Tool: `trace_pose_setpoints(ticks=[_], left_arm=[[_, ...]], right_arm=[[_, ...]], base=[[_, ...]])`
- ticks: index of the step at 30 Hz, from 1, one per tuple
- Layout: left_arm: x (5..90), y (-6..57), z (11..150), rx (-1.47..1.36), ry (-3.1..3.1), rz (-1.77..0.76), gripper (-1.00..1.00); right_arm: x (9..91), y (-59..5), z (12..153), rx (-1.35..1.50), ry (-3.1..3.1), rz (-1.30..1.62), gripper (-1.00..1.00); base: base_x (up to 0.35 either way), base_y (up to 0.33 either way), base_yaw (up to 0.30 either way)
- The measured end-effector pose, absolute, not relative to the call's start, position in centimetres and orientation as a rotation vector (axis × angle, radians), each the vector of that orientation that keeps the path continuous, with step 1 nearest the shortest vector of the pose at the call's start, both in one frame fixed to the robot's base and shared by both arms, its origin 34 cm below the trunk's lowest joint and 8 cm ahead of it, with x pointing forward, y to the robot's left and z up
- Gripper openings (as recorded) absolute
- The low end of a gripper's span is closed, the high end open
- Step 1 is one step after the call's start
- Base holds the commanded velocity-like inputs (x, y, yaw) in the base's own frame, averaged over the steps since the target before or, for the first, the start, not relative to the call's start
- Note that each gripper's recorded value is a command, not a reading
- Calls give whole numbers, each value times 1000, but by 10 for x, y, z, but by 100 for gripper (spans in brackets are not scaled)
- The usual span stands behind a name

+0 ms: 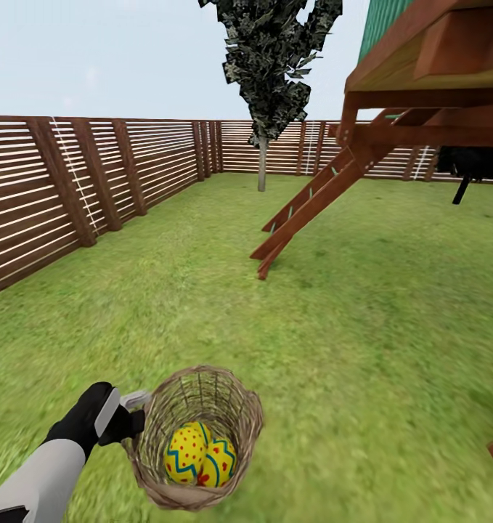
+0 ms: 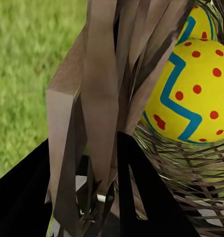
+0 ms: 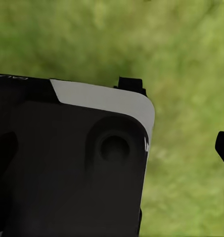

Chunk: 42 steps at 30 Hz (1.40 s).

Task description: Take the three Easter eggs out of the wicker basket on the lawn in the garden, then place them on the lawn next to a single tree (choose any tree) so that all three eggs are next to the same tree and none are left in the basket.

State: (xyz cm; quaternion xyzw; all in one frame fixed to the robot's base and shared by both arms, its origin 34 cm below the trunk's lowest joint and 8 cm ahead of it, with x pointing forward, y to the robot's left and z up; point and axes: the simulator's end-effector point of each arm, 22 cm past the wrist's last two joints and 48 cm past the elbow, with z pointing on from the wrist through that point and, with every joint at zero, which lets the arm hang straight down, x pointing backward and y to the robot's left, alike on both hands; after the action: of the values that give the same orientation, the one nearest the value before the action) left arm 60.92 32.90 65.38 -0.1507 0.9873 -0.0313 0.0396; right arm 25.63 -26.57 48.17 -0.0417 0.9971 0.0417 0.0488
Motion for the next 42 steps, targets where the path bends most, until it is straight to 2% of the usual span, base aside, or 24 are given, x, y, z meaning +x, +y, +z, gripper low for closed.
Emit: trace_pose_setpoints(ticks=[7, 22, 35, 38, 42], left_arm=[[609, 328, 654, -459, 3027, -94, -100], [609, 329, 654, -456, 3026, -90, -100], [609, 330, 654, -453, 3027, -86, -100], [609, 329, 654, -457, 3028, -91, -100], [609, 329, 654, -464, 3025, -98, -100]], right_arm=[[256, -264, 482, -129, 3038, 129, 100], [255, -264, 482, -131, 3041, 129, 100], [253, -265, 482, -167, 3043, 126, 100], [256, -283, 481, -166, 3038, -5, 100], [255, -286, 481, -157, 3041, -29, 100]], base=[[47, 0, 293], [319, 0, 290], [323, 0, 8], [323, 0, 0], [323, 0, 167]])
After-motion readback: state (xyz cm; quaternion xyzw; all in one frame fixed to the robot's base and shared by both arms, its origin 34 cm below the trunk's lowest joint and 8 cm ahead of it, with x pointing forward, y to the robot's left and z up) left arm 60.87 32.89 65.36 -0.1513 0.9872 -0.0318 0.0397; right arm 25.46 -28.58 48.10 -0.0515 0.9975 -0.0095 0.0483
